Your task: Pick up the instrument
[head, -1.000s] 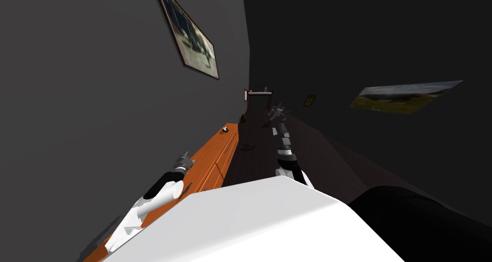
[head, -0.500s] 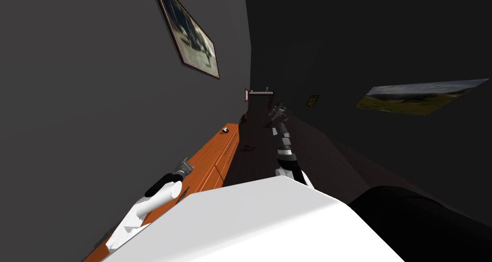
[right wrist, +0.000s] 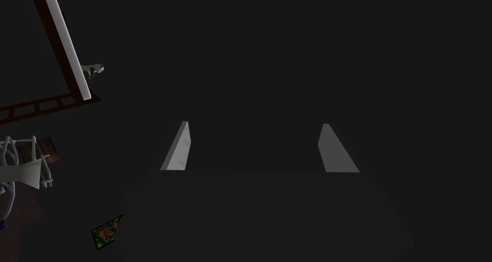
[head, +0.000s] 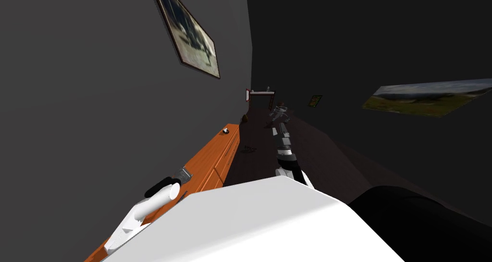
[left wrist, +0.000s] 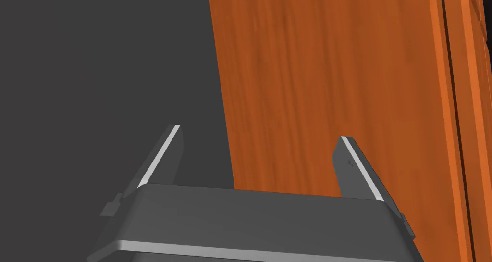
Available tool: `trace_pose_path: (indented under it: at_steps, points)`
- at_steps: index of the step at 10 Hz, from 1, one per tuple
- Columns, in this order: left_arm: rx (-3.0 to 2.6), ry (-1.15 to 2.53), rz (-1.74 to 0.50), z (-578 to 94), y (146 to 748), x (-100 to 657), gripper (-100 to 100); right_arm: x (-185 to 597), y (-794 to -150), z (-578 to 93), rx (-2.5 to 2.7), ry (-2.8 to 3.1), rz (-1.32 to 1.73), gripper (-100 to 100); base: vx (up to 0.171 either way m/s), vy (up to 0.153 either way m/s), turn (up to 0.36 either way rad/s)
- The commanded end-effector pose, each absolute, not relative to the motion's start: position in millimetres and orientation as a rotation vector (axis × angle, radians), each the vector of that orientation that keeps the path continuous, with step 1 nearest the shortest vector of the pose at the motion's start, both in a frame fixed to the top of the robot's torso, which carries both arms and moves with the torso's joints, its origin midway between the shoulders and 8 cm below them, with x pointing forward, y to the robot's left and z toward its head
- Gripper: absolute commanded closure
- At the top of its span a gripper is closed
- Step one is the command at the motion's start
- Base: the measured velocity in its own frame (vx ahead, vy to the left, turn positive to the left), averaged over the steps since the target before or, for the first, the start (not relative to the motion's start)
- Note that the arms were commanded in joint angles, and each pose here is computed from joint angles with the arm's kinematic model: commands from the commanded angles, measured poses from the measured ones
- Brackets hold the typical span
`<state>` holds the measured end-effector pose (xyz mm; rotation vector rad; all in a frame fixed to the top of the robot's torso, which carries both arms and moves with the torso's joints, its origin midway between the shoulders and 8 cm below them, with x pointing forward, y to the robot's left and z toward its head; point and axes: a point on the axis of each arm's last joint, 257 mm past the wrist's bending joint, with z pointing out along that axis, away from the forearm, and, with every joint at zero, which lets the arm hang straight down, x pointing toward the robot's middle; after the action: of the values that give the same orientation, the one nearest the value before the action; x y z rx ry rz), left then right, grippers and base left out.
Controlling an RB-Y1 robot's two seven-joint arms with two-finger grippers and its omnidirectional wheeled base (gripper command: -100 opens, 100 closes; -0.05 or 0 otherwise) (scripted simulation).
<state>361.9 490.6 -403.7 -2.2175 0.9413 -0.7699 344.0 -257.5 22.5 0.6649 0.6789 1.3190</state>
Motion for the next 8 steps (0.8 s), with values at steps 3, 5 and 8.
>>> trace_pose_path:
  at_steps: [3, 5, 8]
  points:
    - [-2.371, 0.916, -0.679, -445.0, 495.1, 336.7, -100, 344.0, -257.5, 22.5, 0.665, 0.679, 1.319, 0, 0.065, 0.000, 0.021]
    - [-2.456, 0.897, -0.624, -465.9, 496.9, 320.9, -100, 344.0, -257.5, 22.5, 0.665, 0.679, 1.319, 0, 0.055, 0.006, 0.017]
    - [-2.610, 0.855, -0.512, -501.2, 499.4, 288.5, -100, 344.0, -257.5, 22.5, 0.665, 0.679, 1.319, 0, 0.054, 0.013, 0.016]
